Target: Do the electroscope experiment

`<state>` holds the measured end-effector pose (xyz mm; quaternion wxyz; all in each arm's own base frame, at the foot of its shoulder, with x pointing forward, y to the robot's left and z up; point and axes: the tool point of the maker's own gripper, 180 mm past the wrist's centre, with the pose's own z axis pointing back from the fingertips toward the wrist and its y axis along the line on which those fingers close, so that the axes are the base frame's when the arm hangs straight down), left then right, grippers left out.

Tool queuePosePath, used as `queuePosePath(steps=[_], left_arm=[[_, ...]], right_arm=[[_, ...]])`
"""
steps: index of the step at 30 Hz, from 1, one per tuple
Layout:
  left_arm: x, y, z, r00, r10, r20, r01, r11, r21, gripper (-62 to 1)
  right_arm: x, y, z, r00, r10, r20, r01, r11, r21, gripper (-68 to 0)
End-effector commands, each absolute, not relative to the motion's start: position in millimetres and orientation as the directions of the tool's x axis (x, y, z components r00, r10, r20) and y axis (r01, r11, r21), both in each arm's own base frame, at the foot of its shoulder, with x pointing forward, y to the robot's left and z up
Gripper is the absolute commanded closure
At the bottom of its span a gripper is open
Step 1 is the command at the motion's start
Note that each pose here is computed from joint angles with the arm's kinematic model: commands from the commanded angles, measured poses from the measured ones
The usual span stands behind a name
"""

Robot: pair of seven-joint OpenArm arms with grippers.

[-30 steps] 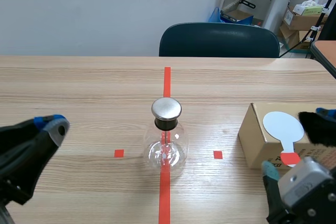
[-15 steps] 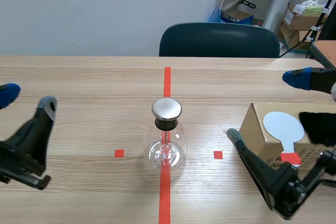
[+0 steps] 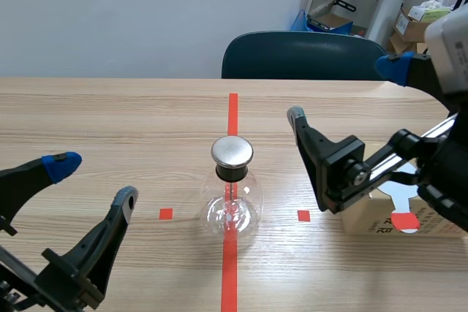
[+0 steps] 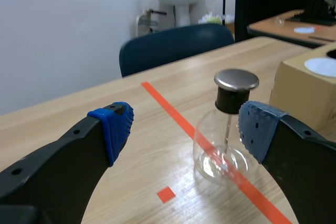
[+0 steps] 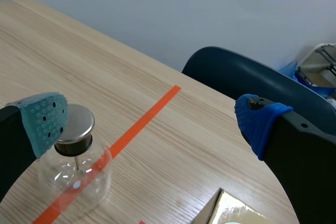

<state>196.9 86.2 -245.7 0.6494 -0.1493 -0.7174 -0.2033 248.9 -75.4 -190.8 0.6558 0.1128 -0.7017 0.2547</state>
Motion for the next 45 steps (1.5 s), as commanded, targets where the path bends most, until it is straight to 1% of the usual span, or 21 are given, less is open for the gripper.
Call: queuePosePath(steps=[1, 3, 5, 8, 11, 22, 36, 45], left_arm=[[198.9, 83.2, -237.0, -0.125, -0.023, 0.992, 0.477, 0.875, 0.080, -45.3], [199.7, 83.4, -238.6, -0.116, -0.032, 0.993, 0.476, 0.875, 0.084, -45.3], [199.2, 83.1, -237.6, -0.128, -0.045, 0.991, 0.483, 0.870, 0.102, -45.3], [199.7, 86.1, -241.1, -0.116, -0.075, 0.990, 0.491, 0.862, 0.123, -45.3], [200.7, 89.9, -243.5, -0.098, -0.084, 0.992, 0.493, 0.862, 0.122, -45.3], [202.2, 93.4, -242.9, -0.104, -0.101, 0.989, 0.496, 0.857, 0.140, -45.3], [203.4, 94.8, -242.5, -0.103, -0.099, 0.990, 0.491, 0.860, 0.137, -45.3], [204.1, 94.8, -242.0, -0.105, -0.099, 0.989, 0.490, 0.860, 0.139, -45.3]], right_arm=[[247.9, -73.2, -186.3, -0.139, 0.177, 0.974, -0.515, 0.827, -0.224, -67.9], [246.5, -66.2, -187.1, -0.141, 0.177, 0.974, -0.543, 0.809, -0.225, -67.9], [244.6, -62.4, -188.5, -0.141, 0.183, 0.973, -0.562, 0.794, -0.231, -67.9], [244.5, -62.2, -188.7, -0.141, 0.183, 0.973, -0.563, 0.793, -0.231, -67.9], [244.4, -62.2, -188.6, -0.141, 0.183, 0.973, -0.563, 0.793, -0.231, -67.9], [244.7, -62.6, -191.8, -0.129, 0.196, 0.972, -0.564, 0.792, -0.234, -67.9], [244.7, -62.6, -191.6, -0.129, 0.194, 0.973, -0.564, 0.793, -0.233, -67.9], [245.2, -63.4, -187.1, -0.119, 0.140, 0.983, -0.561, 0.807, -0.184, -67.9]])
